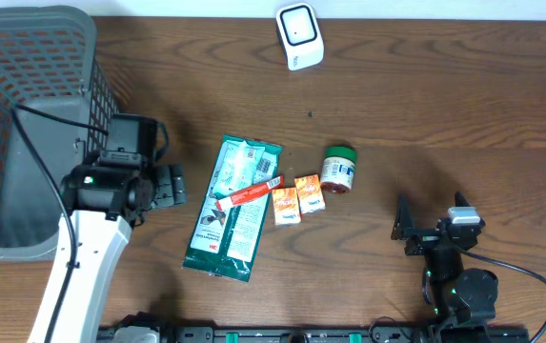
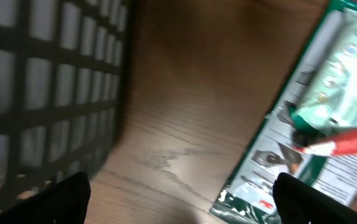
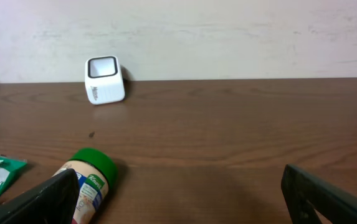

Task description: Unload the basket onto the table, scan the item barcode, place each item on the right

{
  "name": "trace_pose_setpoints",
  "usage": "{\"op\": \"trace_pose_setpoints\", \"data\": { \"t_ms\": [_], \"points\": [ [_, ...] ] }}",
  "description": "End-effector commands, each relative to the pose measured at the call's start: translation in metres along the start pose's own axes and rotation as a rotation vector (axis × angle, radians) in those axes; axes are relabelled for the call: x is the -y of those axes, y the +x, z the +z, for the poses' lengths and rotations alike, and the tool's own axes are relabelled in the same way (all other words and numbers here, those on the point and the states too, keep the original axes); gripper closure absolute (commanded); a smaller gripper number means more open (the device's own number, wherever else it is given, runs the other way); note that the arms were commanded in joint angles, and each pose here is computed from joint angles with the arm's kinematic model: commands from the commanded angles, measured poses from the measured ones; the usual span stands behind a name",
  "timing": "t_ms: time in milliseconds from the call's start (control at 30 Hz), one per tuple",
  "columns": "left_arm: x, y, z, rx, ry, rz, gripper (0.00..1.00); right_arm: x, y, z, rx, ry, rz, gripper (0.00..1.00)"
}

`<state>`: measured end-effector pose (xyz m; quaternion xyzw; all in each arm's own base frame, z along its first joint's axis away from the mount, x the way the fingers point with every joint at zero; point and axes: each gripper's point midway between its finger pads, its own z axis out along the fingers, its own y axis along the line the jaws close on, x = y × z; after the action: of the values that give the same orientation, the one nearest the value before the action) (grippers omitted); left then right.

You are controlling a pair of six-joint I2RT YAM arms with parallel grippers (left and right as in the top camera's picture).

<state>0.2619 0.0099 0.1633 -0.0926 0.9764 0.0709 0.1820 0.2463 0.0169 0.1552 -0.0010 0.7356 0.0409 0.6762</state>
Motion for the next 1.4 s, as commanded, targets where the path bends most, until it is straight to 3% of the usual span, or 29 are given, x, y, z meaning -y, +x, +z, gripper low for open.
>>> {"op": "trace_pose_setpoints", "data": {
  "t_ms": [0, 267, 533, 1367],
  "points": [
    [-0.02, -0.007, -0.002, 0.015, -0.054, -0.054, 0.06, -0.001, 0.001, 0.0, -0.003, -0.003, 0.012, 0.01],
    [-0.001, -0.008, -0.001, 0.001, 0.081, -0.077, 0.06, -0.001, 0.001, 0.0, -0.003, -0.003, 0.012, 0.01],
    [0.074, -0.026, -0.026, 0.042, 0.54, -0.058, 0.06, -0.001, 0.001, 0.0, -0.003, -0.002, 0.012, 0.01],
    [0.075, -0.027, -0.026, 0.044, 0.545, -0.058, 0.06, -0.003, 0.001, 0.0, -0.004, -0.013, 0.012, 0.01]
  ]
}}
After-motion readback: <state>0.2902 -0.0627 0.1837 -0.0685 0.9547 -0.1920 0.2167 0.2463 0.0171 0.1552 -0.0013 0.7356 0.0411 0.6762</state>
